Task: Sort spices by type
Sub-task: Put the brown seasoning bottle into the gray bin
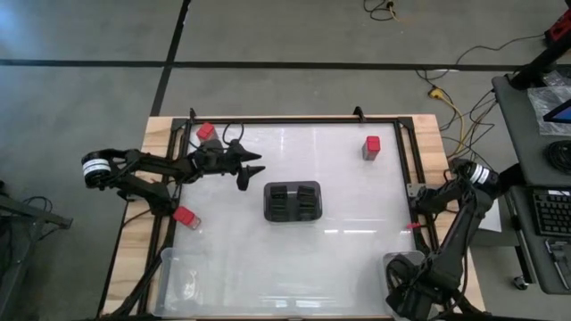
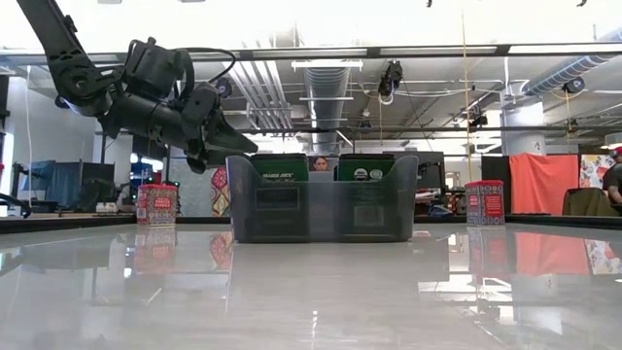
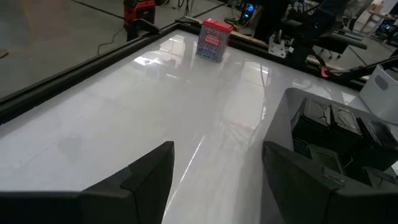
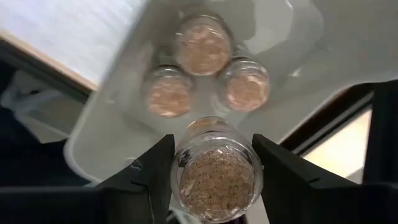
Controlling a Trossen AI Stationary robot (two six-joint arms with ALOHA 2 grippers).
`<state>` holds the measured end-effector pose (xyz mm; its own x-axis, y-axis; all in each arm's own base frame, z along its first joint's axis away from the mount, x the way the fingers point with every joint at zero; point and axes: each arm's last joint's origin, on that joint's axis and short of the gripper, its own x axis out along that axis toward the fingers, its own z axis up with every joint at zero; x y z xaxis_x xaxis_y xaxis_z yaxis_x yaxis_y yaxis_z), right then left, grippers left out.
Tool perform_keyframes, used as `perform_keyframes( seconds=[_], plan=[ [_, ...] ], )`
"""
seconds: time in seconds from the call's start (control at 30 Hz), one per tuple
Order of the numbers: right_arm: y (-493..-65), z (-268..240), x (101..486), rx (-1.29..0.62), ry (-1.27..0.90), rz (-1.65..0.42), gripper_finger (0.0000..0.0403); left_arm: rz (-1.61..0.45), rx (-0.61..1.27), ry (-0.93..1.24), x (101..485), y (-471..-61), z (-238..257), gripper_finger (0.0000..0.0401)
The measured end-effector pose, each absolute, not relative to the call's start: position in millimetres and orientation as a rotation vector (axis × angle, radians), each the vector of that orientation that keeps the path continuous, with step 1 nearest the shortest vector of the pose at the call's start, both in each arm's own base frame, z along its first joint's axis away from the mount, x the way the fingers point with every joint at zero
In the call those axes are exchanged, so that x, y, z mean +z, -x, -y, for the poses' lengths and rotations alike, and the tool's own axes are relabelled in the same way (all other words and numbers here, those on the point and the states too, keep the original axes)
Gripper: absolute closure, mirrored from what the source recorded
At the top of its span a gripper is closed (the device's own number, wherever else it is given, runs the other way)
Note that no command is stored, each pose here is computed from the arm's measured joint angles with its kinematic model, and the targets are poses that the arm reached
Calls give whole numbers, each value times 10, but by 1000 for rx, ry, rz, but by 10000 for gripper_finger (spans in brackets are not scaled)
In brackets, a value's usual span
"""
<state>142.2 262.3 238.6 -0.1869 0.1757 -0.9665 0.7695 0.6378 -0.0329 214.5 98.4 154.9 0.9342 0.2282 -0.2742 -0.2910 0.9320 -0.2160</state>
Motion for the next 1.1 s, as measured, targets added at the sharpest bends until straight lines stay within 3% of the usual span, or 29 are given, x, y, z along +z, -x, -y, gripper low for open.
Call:
perform_keyframes(
  seconds=[1.1],
  plan=[
    [-1329,-2620,1893,-586,-794,-1761,221,-253,279,229,1546,-2144,-988,173]
  ],
)
